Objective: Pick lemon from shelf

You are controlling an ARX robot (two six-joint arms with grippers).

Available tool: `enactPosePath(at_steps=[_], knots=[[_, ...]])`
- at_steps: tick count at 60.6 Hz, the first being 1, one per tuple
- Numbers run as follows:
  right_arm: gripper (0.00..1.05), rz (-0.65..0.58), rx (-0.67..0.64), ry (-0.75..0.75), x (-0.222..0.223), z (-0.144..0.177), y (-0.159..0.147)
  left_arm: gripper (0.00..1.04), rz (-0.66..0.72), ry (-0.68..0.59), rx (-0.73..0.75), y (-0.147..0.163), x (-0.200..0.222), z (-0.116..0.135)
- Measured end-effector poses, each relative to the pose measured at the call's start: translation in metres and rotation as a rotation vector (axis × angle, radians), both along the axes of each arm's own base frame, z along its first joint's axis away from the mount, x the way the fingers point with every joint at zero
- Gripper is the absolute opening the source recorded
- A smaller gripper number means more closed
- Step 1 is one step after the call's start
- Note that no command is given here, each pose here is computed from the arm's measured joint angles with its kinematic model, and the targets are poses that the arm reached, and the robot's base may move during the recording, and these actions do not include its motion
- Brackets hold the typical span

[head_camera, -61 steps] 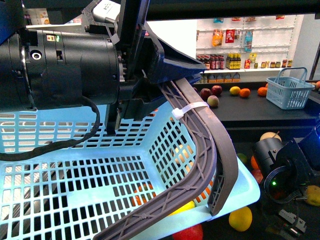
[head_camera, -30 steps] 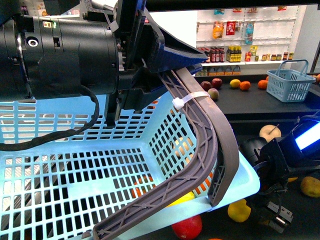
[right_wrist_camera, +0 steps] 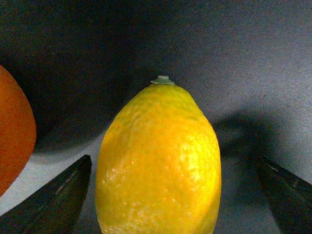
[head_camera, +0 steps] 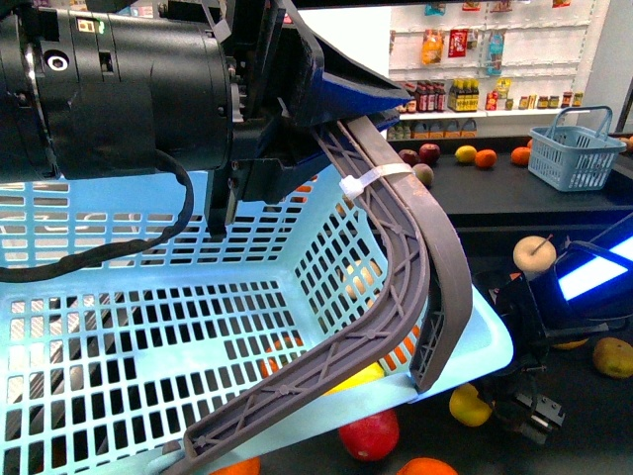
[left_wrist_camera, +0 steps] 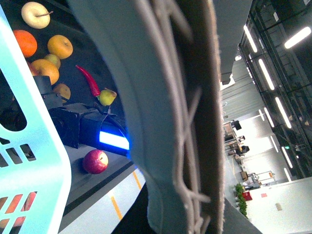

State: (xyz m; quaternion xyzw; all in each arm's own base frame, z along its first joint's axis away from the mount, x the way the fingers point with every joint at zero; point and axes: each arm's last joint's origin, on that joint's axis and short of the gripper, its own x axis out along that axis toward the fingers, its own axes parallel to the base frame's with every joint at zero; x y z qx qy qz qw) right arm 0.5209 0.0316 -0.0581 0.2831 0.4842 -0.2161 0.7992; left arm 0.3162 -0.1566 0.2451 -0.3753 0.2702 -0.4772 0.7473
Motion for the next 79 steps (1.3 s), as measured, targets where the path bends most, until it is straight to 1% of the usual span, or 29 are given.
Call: enactPosePath(at_steps=[9, 12, 16, 24, 27, 34, 46, 50, 53, 59, 67, 70, 74, 79], knots=[[0.58, 0.011, -0.005, -0.001, -0.001, -0.001, -0.003, 0.09, 0.000, 0.000, 0.000, 0.000, 0.000, 0.000], [0.54, 0.013, -0.001, -0.003, -0.002, 0.000, -0.004, 0.09, 0.001, 0.000, 0.000, 0.000, 0.000, 0.000], [0.51, 0.014, 0.005, 0.000, -0.006, 0.002, -0.007, 0.09, 0.000, 0.000, 0.000, 0.000, 0.000, 0.000], [0.50, 0.018, -0.014, -0.014, -0.013, 0.011, -0.014, 0.09, 0.000, 0.000, 0.000, 0.000, 0.000, 0.000], [0.50, 0.025, -0.025, -0.044, -0.018, 0.023, -0.020, 0.09, 0.000, 0.000, 0.000, 0.000, 0.000, 0.000], [0.50, 0.033, -0.061, -0.146, -0.030, 0.057, -0.032, 0.09, 0.000, 0.000, 0.000, 0.000, 0.000, 0.000], [0.50, 0.064, -0.032, -0.365, -0.064, 0.136, -0.048, 0.09, 0.000, 0.000, 0.000, 0.000, 0.000, 0.000], [0.50, 0.088, 0.005, -0.439, -0.083, 0.164, -0.050, 0.09, 0.000, 0.000, 0.000, 0.000, 0.000, 0.000], [0.50, 0.129, 0.092, -0.505, -0.107, 0.192, -0.048, 0.09, 0.000, 0.000, 0.000, 0.000, 0.000, 0.000], [0.50, 0.196, 0.189, -0.569, -0.137, 0.224, -0.042, 0.09, 0.000, 0.000, 0.000, 0.000, 0.000, 0.000], [0.50, 0.263, 0.259, -0.655, -0.167, 0.263, -0.035, 0.09, 0.000, 0.000, 0.000, 0.000, 0.000, 0.000], [0.50, 0.304, 0.289, -0.708, -0.185, 0.287, -0.029, 0.09, 0.001, 0.000, 0.000, 0.000, 0.000, 0.000], [0.50, 0.339, 0.310, -0.741, -0.199, 0.300, -0.022, 0.09, 0.000, 0.000, 0.000, 0.000, 0.000, 0.000], [0.50, 0.383, 0.337, -0.757, -0.213, 0.307, -0.011, 0.09, 0.000, 0.000, 0.000, 0.000, 0.000, 0.000]])
